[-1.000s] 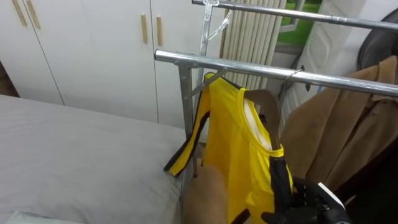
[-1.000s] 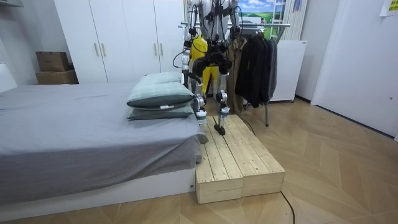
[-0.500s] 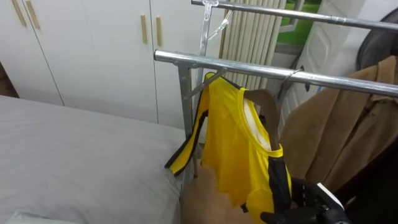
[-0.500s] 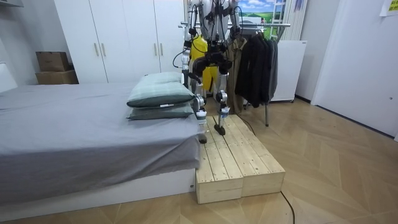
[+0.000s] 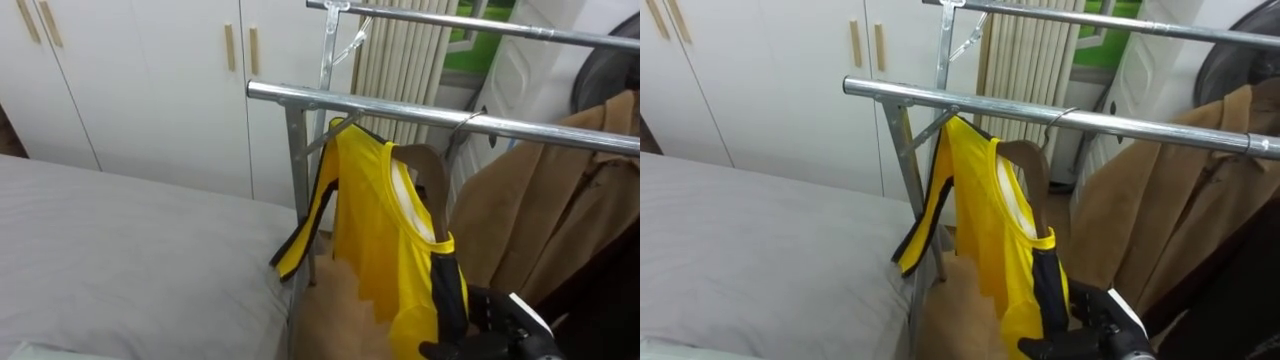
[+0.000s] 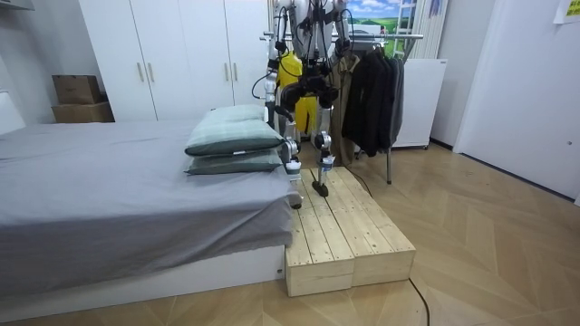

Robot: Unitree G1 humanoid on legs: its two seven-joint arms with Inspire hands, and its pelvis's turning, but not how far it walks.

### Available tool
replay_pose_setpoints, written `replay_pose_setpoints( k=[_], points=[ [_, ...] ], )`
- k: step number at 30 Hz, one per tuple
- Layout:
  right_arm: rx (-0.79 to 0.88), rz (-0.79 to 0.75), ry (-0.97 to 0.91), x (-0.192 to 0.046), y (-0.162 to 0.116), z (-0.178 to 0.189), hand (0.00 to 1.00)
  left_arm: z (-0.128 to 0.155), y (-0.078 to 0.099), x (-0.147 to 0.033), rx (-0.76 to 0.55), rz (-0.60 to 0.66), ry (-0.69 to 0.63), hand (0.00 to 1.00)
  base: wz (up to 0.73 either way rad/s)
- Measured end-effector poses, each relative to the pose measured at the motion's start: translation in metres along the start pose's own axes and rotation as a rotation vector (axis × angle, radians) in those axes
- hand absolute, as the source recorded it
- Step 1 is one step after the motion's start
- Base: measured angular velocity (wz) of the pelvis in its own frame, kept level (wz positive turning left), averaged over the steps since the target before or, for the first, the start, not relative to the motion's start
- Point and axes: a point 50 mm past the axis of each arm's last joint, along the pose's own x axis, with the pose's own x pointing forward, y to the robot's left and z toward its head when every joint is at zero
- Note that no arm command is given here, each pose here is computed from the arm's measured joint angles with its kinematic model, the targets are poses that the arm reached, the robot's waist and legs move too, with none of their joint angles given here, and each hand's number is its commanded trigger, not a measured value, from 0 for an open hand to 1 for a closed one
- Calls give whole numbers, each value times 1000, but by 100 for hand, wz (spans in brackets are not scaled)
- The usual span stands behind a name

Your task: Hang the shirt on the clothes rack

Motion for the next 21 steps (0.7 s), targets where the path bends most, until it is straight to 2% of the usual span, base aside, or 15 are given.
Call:
replay_pose_setpoints(
  k=[12,21],
  points=[
    [-123,-101,-10,0,-6,11,0,0,0,0,3,1,1,0,0],
    [-101,-319,-37,-10,-34,16,0,-6,-1,1,-18,-5,10,0,-6]
  ],
)
